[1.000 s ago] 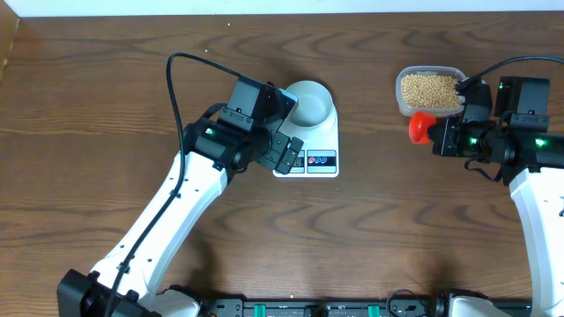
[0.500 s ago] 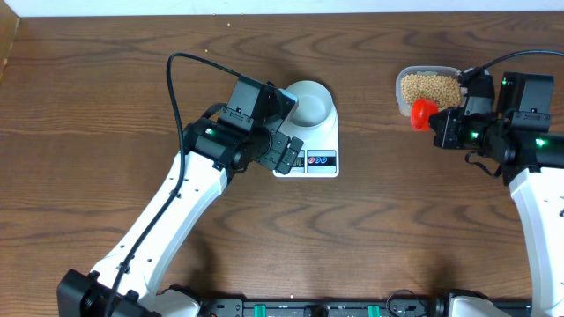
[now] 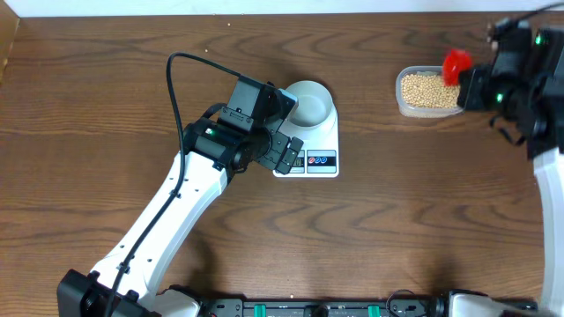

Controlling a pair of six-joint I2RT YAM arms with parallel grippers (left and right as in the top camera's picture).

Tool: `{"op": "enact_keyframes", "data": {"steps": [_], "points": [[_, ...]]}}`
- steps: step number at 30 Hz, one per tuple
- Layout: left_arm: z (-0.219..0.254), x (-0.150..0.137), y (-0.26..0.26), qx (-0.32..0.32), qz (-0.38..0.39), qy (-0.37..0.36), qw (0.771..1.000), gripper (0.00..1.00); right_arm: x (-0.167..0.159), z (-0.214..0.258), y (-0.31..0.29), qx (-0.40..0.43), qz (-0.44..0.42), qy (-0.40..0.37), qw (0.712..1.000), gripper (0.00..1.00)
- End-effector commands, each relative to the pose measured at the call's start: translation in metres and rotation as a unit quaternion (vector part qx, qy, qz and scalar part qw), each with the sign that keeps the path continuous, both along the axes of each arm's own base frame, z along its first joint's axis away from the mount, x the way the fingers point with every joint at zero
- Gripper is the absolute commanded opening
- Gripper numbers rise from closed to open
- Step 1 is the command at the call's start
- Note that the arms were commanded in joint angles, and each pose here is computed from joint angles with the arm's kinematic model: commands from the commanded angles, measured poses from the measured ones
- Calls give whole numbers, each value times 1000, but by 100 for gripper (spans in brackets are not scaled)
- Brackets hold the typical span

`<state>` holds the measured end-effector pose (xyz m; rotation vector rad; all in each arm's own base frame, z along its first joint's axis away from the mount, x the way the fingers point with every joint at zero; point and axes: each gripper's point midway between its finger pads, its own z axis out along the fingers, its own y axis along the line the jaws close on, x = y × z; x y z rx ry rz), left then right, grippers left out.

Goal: Scoop item into bowl and weigh 50g on scale
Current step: 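Dip the red scoop into the soybean tub with the right gripper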

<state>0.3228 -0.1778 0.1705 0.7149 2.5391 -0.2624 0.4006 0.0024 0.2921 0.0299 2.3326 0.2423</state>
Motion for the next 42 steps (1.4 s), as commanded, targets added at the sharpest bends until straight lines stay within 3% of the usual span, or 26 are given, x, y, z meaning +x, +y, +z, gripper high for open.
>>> {"op": "enact_keyframes", "data": {"steps": [1, 12, 27, 42], "points": [[-2, 0, 1, 2, -1, 3, 1000, 98, 24, -16, -17, -49, -7, 21, 999, 1], [-2, 0, 1, 2, -1, 3, 1000, 98, 51, -86, -48, -140, -11, 103, 985, 1], [-2, 0, 1, 2, -1, 3, 1000, 98, 63, -174, -49, -138, 13, 195, 971, 1], [-2, 0, 1, 2, -1, 3, 1000, 98, 61, -184, -6, 64, 29, 208, 976, 1]]}}
